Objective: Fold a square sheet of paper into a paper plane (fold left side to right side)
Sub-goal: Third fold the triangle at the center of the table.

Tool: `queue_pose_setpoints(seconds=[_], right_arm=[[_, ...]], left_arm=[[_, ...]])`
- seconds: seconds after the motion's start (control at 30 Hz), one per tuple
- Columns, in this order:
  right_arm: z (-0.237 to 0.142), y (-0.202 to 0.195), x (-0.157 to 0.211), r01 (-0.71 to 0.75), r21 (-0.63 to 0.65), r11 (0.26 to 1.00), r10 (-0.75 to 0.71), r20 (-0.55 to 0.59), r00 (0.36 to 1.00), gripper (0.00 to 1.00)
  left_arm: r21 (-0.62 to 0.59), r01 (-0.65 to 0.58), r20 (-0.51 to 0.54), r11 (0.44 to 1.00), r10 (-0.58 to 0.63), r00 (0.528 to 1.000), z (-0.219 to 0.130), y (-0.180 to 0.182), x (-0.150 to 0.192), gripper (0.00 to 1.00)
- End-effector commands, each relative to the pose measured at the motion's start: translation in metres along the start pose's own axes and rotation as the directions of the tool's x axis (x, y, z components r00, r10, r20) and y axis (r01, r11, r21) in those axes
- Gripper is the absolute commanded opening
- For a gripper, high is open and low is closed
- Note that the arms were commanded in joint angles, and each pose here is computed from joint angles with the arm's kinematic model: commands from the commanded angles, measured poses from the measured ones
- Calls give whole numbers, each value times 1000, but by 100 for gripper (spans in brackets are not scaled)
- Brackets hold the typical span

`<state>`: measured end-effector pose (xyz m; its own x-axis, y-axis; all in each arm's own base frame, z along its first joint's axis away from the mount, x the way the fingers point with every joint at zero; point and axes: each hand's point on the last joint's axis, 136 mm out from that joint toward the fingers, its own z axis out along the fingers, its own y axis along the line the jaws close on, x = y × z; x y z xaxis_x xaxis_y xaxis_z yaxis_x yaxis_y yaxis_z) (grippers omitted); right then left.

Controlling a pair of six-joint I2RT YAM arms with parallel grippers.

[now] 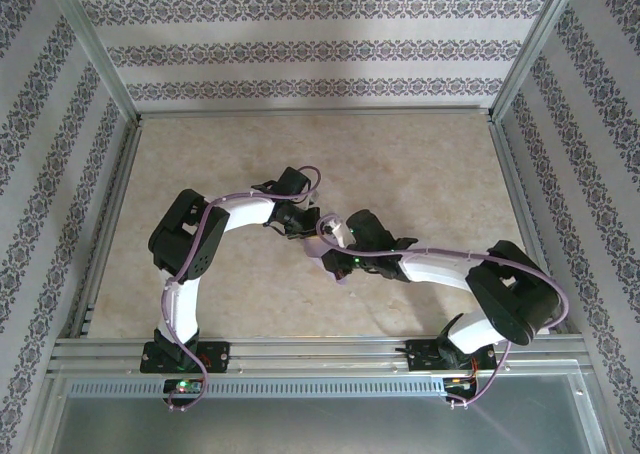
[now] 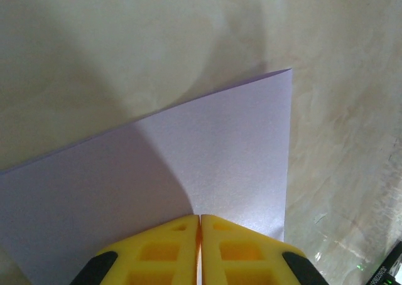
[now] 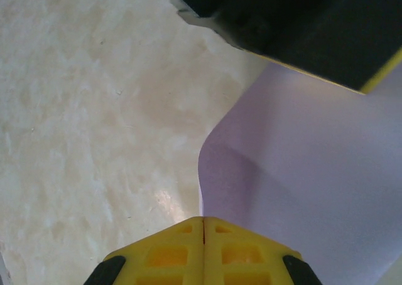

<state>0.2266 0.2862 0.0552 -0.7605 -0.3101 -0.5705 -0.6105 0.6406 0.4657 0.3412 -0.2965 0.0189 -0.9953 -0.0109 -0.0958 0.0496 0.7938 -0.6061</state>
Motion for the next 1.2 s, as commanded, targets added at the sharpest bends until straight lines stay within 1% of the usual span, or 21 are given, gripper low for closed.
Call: queue_pose_setpoints(seconds=[0.0,0.23,0.4,0.53,1.17], right_arm=[[3,-1,-2,-65,-33,997,64,-16,998,0],[6,-24,-7,-125,26,992,125,-9,992,0],[6,-35,-11,-124,75,989,125,-4,992,0],[6,-44,-10,-119,112,987,122,-22,992,0],[9,-56,-3,-127,145,981,134,-42,990,0]], left_arm=[[-94,-3,-63,996,-3,998,12,24,20,10],[-105,-5,-66,994,-2,998,12,25,22,9],[-107,-3,-68,994,-5,998,12,26,24,9],[-109,0,-66,994,-7,998,12,26,23,9],[-112,-3,-67,994,-4,998,12,25,23,9]])
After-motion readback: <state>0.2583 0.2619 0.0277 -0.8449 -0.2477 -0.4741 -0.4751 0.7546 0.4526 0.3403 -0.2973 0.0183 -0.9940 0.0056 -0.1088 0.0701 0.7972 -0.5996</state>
